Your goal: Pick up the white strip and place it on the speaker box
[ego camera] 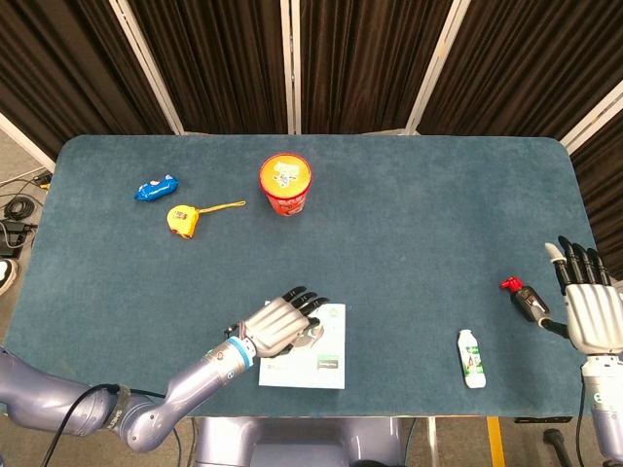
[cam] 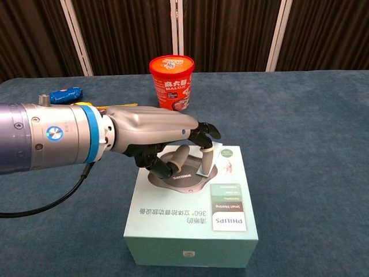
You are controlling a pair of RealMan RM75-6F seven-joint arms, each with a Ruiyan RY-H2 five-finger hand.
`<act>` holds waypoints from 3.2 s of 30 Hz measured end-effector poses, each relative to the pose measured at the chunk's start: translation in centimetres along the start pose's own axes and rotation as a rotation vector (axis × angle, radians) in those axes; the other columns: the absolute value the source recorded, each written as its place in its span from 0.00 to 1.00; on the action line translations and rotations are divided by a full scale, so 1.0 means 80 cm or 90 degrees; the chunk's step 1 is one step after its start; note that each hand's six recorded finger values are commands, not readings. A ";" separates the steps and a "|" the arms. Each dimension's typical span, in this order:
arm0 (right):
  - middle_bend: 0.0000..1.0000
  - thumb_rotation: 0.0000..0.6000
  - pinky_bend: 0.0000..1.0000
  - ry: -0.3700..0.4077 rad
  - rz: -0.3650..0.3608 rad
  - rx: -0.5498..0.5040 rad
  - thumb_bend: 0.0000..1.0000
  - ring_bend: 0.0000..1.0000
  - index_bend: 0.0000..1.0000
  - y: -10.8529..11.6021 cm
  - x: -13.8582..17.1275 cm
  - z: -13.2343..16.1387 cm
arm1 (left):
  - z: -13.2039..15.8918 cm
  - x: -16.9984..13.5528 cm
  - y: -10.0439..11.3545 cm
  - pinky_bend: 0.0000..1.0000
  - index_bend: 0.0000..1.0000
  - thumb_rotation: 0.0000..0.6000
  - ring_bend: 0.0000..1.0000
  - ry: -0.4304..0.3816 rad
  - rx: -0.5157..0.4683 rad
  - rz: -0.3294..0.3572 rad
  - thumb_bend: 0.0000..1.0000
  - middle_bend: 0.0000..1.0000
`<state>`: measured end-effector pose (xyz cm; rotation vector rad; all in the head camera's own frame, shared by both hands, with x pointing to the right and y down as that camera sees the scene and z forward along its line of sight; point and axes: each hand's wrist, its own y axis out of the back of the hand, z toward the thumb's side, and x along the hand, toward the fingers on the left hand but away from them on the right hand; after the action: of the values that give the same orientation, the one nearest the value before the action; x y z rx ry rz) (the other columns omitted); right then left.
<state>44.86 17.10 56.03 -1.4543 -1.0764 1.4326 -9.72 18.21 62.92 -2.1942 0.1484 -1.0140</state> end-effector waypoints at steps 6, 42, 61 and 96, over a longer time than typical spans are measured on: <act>0.00 1.00 0.00 0.000 -0.001 0.000 0.11 0.00 0.02 0.001 0.000 0.000 | -0.005 -0.005 0.000 0.00 0.36 1.00 0.00 0.005 0.001 0.006 0.99 0.00; 0.00 1.00 0.00 -0.005 -0.009 -0.010 0.11 0.00 0.03 0.006 -0.001 -0.004 | -0.006 -0.015 -0.004 0.00 0.36 1.00 0.00 0.004 0.016 0.004 0.99 0.00; 0.00 1.00 0.00 -0.009 -0.012 -0.013 0.12 0.00 0.03 0.009 -0.001 -0.006 | -0.010 -0.020 -0.001 0.00 0.36 1.00 0.00 -0.002 0.028 0.022 0.98 0.00; 0.00 1.00 0.00 -0.015 -0.015 -0.019 0.11 0.00 0.04 0.013 -0.001 -0.012 | -0.001 -0.012 0.002 0.00 0.36 1.00 0.00 -0.010 0.022 0.036 0.98 0.00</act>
<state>45.82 16.70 55.11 -1.4444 -1.1307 1.4258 -10.39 18.42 62.26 -2.1537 0.1835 -0.9604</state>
